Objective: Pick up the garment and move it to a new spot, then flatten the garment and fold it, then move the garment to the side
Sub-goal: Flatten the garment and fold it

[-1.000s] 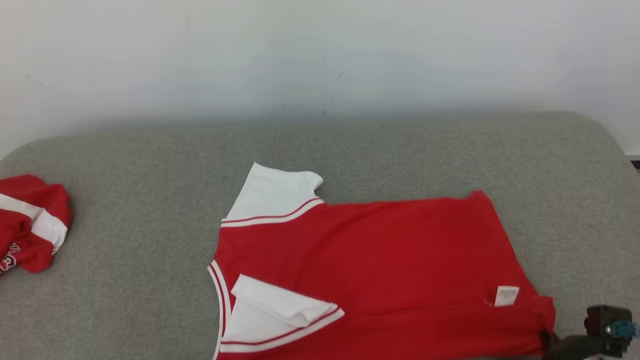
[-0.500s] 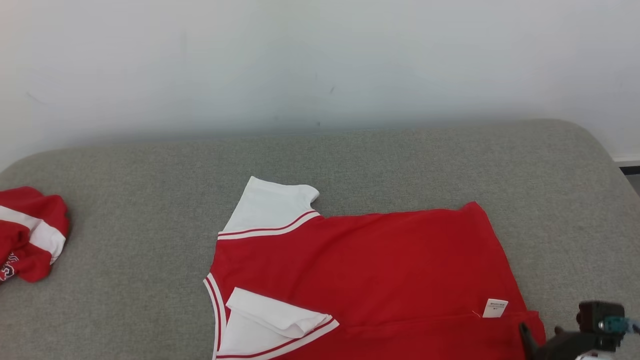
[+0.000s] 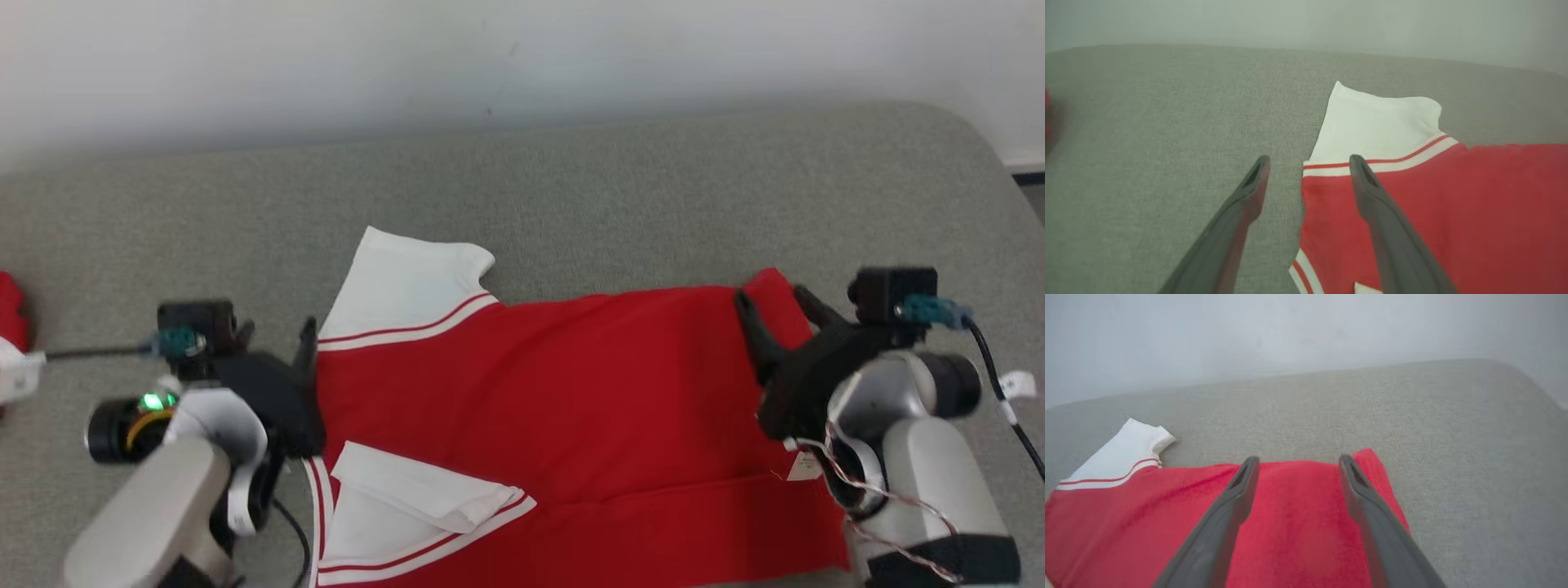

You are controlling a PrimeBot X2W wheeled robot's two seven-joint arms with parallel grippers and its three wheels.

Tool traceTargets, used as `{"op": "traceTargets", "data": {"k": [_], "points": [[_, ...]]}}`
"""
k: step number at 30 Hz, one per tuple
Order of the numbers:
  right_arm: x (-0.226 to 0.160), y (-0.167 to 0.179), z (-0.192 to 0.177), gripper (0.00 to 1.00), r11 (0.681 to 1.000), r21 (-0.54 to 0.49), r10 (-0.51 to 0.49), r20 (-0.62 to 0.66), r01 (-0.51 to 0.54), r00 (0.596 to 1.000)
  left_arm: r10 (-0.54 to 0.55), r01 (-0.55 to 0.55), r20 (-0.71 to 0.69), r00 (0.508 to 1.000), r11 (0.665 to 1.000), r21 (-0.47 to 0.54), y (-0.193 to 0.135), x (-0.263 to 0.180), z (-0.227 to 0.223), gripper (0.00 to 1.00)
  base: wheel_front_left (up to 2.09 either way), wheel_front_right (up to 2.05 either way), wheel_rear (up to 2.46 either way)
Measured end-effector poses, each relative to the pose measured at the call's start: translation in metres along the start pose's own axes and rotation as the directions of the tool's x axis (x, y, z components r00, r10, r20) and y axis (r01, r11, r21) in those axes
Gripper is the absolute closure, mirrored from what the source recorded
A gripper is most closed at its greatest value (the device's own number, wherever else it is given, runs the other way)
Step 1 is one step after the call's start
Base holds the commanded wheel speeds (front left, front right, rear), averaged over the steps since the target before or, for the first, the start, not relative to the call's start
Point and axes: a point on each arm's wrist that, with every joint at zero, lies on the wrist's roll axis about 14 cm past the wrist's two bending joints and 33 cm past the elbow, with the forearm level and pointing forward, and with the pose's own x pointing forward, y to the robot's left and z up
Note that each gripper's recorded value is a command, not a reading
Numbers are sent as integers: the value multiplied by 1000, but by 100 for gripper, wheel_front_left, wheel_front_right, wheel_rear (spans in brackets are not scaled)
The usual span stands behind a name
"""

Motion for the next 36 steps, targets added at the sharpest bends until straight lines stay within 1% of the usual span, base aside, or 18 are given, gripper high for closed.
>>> {"op": "traceTargets", "data": {"k": [3, 5, 8, 9, 14, 17, 20, 28, 32, 33, 34, 36], "points": [[25, 19, 18, 0, 998, -32, 57, 31, -57, 998, 1, -1, 9, 1000, 999, 47, 2, 33, 24, 0, 0, 0, 0], [39, 25, 22, 0, 996, -46, 79, 37, -78, 996, -12, 13, -10, 1000, 999, 50, -3, 54, 27, 0, 0, 0, 0], [55, 27, 10, 0, 993, -67, 95, 2, -95, 995, -50, 54, -74, 996, 997, 54, -14, 80, 12, 0, 0, 0, 0], [59, 26, 4, 0, 993, -72, 96, -11, -97, 995, -60, 67, -94, 994, 995, 70, -16, 87, 6, 0, 0, 0, 0], [70, 9, -23, 0, 996, -62, 66, -66, -70, 996, -53, 70, -139, 989, 991, 117, -13, 118, -10, 0, 0, 0, 0], [71, 1, -39, 0, 997, -56, 48, -99, -54, 994, -41, 65, -166, 985, 988, 138, -10, 129, -20, 0, 0, 0, 0], [70, -8, -45, 0, 998, -58, 31, -111, -38, 993, -29, 55, -163, 986, 987, 153, -10, 138, -20, 0, 0, 0, 0], [69, -14, -43, 0, 997, -68, 20, -107, -27, 994, -1, 32, -189, 982, 986, 165, -7, 145, -25, 0, 0, 0, 0], [66, -18, -42, 0, 997, -75, 11, -107, -19, 994, -1, 39, -215, 977, 985, 168, -6, 146, -25, 0, 0, 0, 0], [66, -19, -41, 0, 997, -76, 10, -106, -18, 994, -1, 40, -219, 976, 985, 170, -7, 146, -24, 4, 0, 0, 0], [65, -19, -40, 0, 997, -76, 8, -105, -16, 994, -3, 43, -226, 974, 984, 174, -8, 147, -24, 4, 0, 0, 0], [64, -20, -40, 0, 997, -77, 7, -103, -15, 995, -6, 52, -241, 970, 982, 182, -9, 147, -24, 21, 0, 0, 0]]}}
